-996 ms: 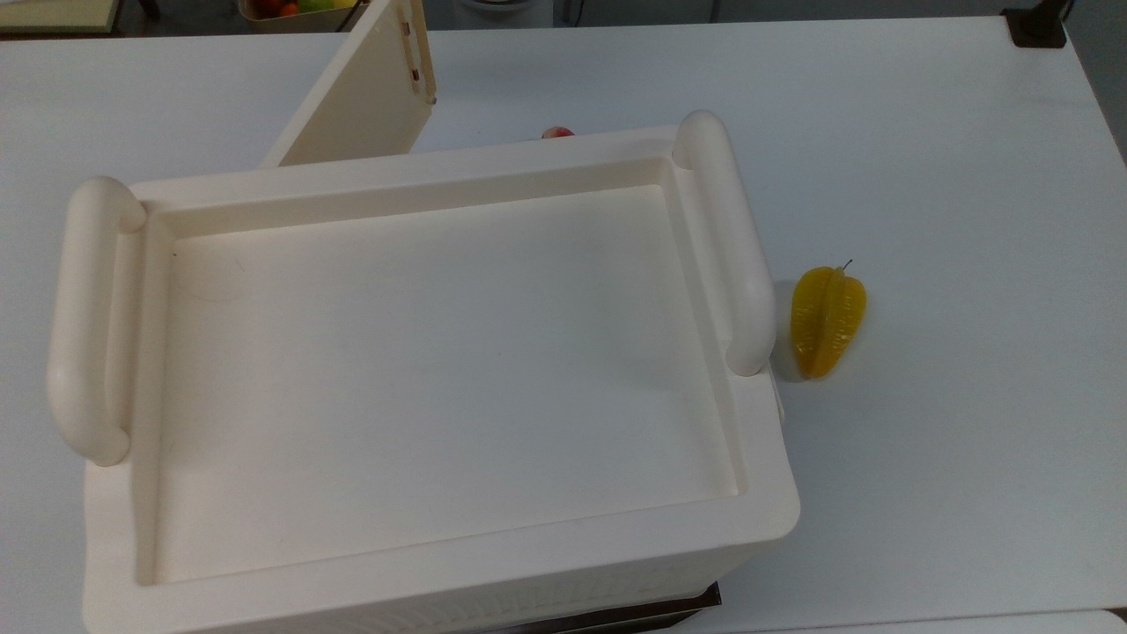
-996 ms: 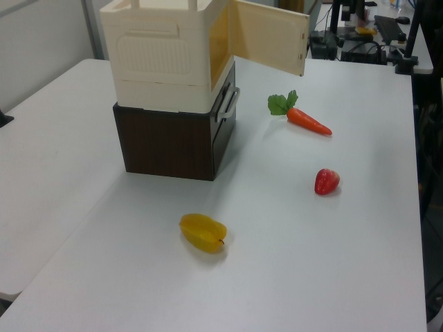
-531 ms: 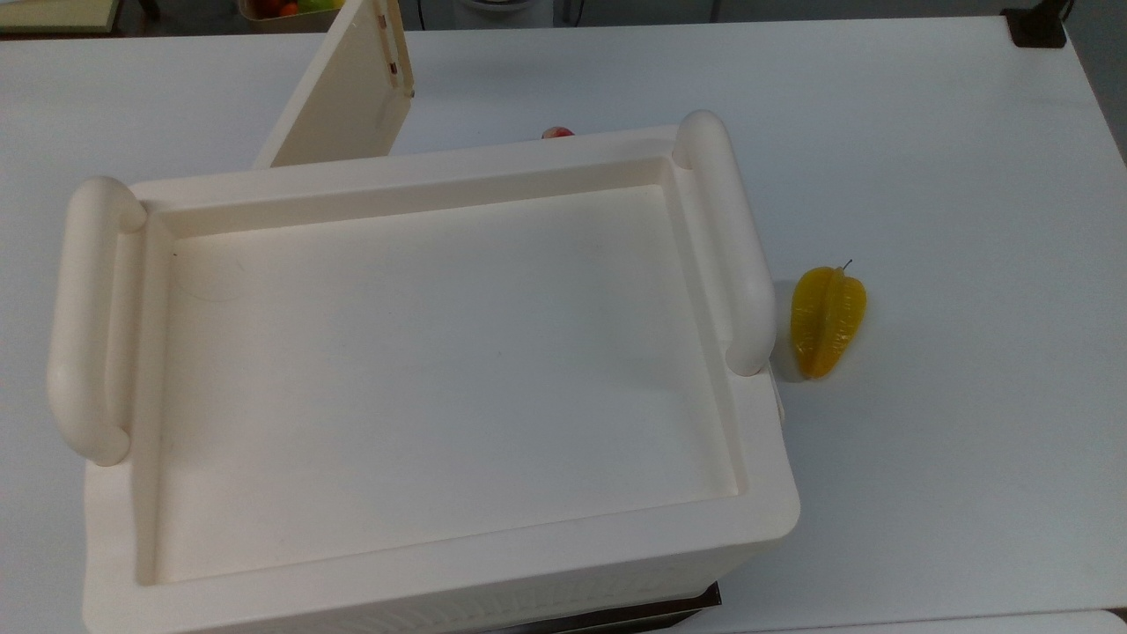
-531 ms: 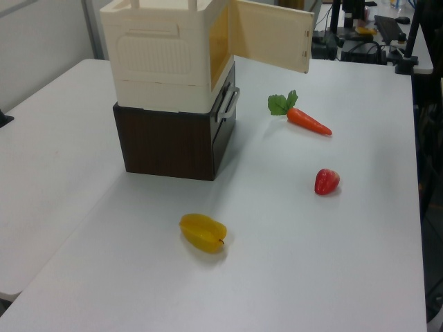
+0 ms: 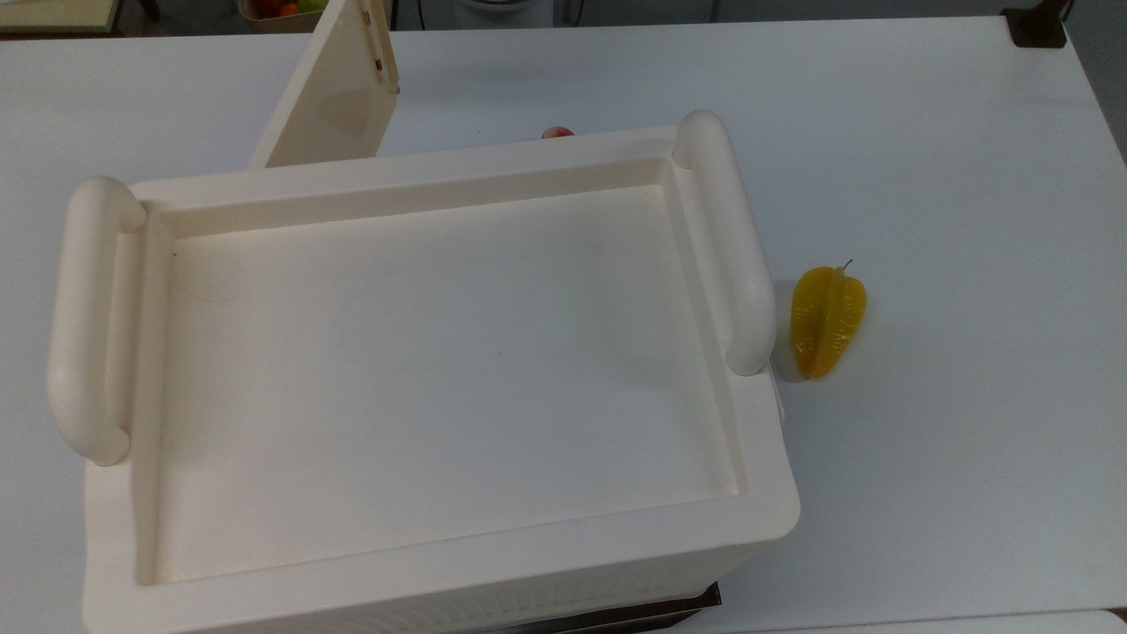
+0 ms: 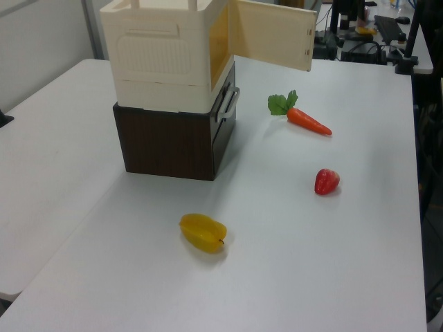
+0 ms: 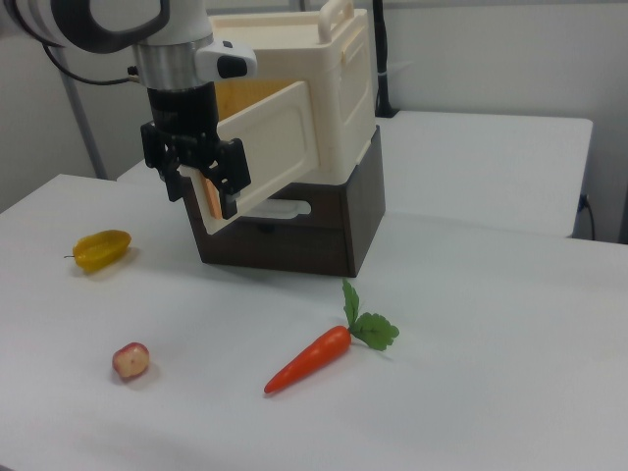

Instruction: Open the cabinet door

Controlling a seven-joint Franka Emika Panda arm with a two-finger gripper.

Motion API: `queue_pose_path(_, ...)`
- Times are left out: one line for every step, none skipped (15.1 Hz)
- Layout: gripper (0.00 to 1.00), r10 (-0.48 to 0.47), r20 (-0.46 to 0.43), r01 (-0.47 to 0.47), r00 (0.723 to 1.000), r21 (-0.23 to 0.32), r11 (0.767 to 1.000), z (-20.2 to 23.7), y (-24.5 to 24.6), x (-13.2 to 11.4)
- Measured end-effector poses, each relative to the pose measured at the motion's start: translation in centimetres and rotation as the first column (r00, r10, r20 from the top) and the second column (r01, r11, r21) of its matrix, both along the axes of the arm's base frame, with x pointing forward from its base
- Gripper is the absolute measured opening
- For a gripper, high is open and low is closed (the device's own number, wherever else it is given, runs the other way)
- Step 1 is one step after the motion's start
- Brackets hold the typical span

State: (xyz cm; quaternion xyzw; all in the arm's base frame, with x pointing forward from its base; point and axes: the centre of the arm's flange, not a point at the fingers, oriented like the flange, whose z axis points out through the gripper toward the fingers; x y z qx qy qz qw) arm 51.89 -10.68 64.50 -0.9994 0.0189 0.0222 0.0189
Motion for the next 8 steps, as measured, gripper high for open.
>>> queue_pose_path(1.00,-0.001,0.000,0.001,1.000,0.000,1.000,0.00,0.00,0.00)
queue_pose_path(1.00,-0.003,0.000,0.003,1.000,0.000,1.000,0.00,-0.01,0.00)
queue_pose_path(1.00,-0.006,0.000,0.006,1.000,0.000,1.000,0.00,-0.01,0.00)
queue_pose_path(1.00,-0.007,0.000,0.007,1.000,0.000,1.000,0.01,-0.01,0.00)
queue_pose_path(1.00,-0.008,0.000,0.008,1.000,0.000,1.000,0.01,-0.01,0.00)
queue_pose_path(1.00,-0.009,0.000,0.009,1.000,0.000,1.000,0.01,-0.01,0.00)
queue_pose_path(1.00,-0.009,0.000,0.009,1.000,0.000,1.000,0.01,-0.01,0.00)
queue_pose_path(1.00,-0.009,0.000,0.009,1.000,0.000,1.000,0.01,-0.01,0.00)
